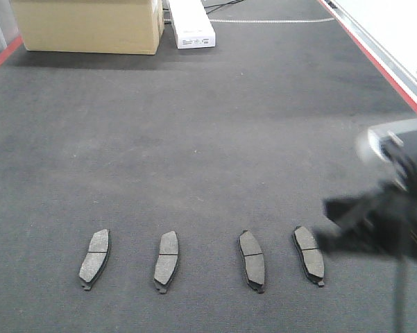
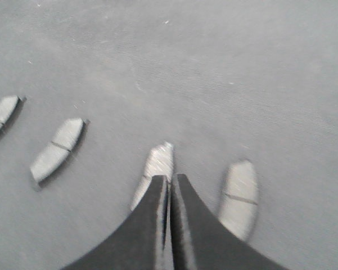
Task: Move and align brake pads A on conveyor
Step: 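Set the pad on the belt, open the right gripper and lift away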
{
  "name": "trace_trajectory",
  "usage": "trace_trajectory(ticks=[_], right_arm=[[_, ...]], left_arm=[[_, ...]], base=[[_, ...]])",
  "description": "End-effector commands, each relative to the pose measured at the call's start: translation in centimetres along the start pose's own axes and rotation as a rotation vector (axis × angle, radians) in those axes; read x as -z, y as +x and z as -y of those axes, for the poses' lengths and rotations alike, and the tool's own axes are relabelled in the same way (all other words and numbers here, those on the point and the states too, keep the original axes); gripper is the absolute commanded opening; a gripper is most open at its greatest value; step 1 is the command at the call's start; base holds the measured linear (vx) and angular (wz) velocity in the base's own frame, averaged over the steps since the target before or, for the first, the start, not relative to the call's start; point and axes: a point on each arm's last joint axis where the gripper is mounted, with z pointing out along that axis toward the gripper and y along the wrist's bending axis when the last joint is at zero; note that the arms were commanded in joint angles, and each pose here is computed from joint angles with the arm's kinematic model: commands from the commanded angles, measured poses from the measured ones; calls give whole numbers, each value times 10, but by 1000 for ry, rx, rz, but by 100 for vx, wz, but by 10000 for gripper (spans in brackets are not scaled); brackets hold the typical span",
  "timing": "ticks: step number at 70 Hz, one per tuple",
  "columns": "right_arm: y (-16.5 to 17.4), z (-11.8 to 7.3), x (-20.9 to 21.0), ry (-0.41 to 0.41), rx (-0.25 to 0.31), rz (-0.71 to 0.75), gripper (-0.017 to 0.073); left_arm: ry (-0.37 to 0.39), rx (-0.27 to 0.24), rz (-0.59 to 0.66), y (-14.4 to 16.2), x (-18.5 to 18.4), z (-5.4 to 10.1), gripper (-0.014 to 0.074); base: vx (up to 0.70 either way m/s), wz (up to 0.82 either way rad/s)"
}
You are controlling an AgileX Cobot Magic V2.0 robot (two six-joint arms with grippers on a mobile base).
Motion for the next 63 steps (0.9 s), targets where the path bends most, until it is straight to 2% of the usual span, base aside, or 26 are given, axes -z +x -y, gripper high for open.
trace_trajectory(ticks=[1, 25, 35, 63], right_arm=[[4, 2, 22, 12, 62, 149, -3], [65, 9, 78, 3, 69, 361, -3], [74, 9, 91, -1, 72, 448, -3], [75, 10, 91, -2, 75, 472, -3]], left_arm=[[16, 4, 89, -14, 4, 2, -6], [16, 4, 89, -14, 4, 2, -6], [16, 4, 89, -14, 4, 2, -6], [16, 4, 89, -14, 4, 2, -6]], base=[[0, 0], [0, 0], [0, 0], [0, 0]])
